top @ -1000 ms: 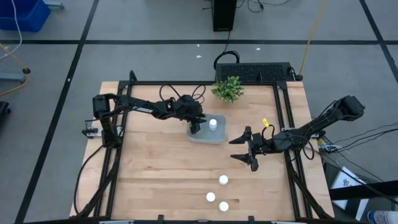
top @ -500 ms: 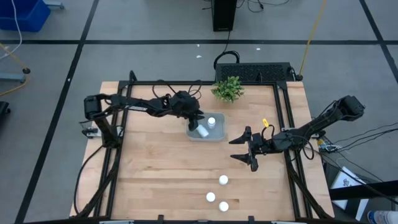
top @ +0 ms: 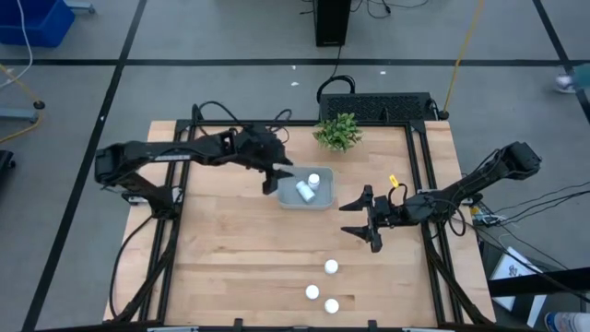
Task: Pick and place pill bottles into a basket
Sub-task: Put the white pill bottle into the gray bin
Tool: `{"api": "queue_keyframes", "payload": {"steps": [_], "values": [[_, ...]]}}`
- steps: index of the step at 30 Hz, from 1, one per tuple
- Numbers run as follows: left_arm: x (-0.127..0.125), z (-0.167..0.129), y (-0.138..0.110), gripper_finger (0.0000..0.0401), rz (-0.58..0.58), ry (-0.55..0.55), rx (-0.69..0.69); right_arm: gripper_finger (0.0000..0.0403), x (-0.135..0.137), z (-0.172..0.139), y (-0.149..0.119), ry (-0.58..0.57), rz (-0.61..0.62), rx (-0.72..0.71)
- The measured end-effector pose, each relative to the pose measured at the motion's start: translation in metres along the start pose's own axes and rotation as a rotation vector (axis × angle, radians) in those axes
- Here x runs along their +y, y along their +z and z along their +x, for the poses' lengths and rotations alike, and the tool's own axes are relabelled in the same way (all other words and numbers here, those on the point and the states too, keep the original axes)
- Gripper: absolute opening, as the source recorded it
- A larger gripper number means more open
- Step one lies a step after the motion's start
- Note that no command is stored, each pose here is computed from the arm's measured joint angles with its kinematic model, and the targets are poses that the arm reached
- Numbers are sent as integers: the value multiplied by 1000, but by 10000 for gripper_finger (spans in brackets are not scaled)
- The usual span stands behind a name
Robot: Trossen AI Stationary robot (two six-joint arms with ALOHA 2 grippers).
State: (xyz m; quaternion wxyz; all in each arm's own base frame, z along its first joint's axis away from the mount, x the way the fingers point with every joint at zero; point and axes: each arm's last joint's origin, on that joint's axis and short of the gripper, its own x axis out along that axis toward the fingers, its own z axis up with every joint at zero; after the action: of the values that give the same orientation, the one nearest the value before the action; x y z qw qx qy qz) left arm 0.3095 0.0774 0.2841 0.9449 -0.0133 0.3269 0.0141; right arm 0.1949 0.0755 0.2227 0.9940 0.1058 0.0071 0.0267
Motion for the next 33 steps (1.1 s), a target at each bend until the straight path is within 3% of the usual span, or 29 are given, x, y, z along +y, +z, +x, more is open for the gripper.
{"api": "queue_keyframes", "payload": {"steps": [3,9,16,20,25,29,33], "values": [[-7,0,-1,208,41,19,70,279,-1,0,-3,-7,-3,31],[-25,35,-14,207,176,-13,174,279,-1,0,-8,-14,25,74],[-24,45,-19,185,157,-4,208,279,-6,1,-9,-42,59,92],[-29,29,-5,177,147,-135,82,279,-14,5,-8,-94,68,109],[-38,-1,14,175,214,-366,-217,279,-22,24,18,-148,51,152],[-43,-31,10,175,221,-339,-366,279,-28,38,39,-251,29,285],[-54,-48,-15,175,239,-351,-473,279,-36,54,54,-335,54,403]]}}
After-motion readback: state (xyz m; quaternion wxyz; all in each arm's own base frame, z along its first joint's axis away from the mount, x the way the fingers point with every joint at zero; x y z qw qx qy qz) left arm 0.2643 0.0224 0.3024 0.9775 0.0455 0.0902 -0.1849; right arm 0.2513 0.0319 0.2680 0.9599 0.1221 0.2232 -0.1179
